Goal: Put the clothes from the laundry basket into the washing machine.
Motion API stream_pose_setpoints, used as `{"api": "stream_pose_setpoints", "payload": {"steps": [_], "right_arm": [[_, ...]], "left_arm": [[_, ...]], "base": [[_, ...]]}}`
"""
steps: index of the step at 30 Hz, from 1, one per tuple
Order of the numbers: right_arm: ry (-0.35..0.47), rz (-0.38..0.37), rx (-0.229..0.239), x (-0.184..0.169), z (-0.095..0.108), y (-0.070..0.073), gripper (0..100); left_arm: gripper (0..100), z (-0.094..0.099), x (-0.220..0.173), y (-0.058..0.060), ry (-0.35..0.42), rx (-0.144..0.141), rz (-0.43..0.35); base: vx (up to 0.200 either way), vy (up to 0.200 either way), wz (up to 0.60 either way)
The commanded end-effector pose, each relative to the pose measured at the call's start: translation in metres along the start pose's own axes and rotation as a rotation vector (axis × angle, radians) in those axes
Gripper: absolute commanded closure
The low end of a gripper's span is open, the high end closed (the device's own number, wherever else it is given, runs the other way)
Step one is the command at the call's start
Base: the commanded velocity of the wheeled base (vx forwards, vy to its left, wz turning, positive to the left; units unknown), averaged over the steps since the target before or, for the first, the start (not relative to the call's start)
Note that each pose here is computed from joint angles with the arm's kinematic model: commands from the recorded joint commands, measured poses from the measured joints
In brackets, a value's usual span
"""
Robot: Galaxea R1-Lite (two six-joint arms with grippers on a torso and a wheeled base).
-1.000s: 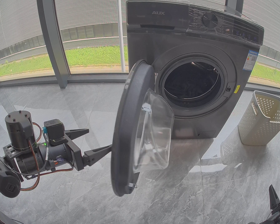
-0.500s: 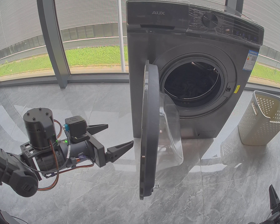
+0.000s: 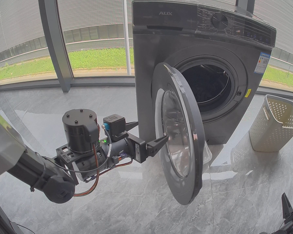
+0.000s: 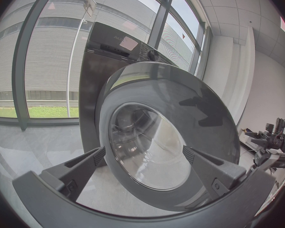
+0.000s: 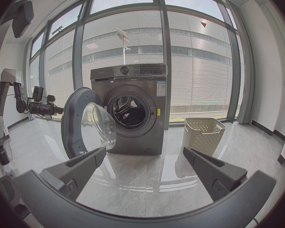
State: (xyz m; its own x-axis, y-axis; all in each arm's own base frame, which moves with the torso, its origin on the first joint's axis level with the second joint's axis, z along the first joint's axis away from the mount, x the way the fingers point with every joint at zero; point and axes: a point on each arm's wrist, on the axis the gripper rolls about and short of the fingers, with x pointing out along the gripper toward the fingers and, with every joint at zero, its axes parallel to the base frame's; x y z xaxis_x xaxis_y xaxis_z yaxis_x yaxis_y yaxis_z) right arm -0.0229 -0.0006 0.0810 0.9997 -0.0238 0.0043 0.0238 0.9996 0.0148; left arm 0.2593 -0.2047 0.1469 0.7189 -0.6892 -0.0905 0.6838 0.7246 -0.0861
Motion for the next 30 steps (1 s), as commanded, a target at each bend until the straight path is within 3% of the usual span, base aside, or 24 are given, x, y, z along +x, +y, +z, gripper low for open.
{"api": "stream_pose_setpoints", "payload": {"steps": [1, 7, 12, 16, 30], "right_arm": [[0.000, 0.001, -0.001, 0.000, -0.005, 0.000, 0], [0.000, 0.001, -0.002, 0.000, -0.005, 0.000, 0], [0.000, 0.001, -0.002, 0.000, -0.005, 0.000, 0], [0.000, 0.001, -0.001, 0.000, -0.005, 0.000, 0], [0.000, 0.001, -0.001, 0.000, -0.005, 0.000, 0]], "left_arm": [[0, -0.002, 0.020, 0.004, -0.020, -0.001, 0.032], [0, 0.004, 0.039, 0.002, -0.068, -0.006, 0.087], [0, 0.014, 0.056, -0.012, -0.118, -0.090, 0.072], [0, 0.019, 0.072, -0.015, -0.161, -0.120, 0.092], [0, 0.011, 0.084, -0.015, -0.154, -0.119, 0.098]], "base": [[0.000, 0.000, 0.00], [0.000, 0.000, 0.00], [0.000, 0.000, 0.00], [0.000, 0.000, 0.00], [0.000, 0.000, 0.00]]}}
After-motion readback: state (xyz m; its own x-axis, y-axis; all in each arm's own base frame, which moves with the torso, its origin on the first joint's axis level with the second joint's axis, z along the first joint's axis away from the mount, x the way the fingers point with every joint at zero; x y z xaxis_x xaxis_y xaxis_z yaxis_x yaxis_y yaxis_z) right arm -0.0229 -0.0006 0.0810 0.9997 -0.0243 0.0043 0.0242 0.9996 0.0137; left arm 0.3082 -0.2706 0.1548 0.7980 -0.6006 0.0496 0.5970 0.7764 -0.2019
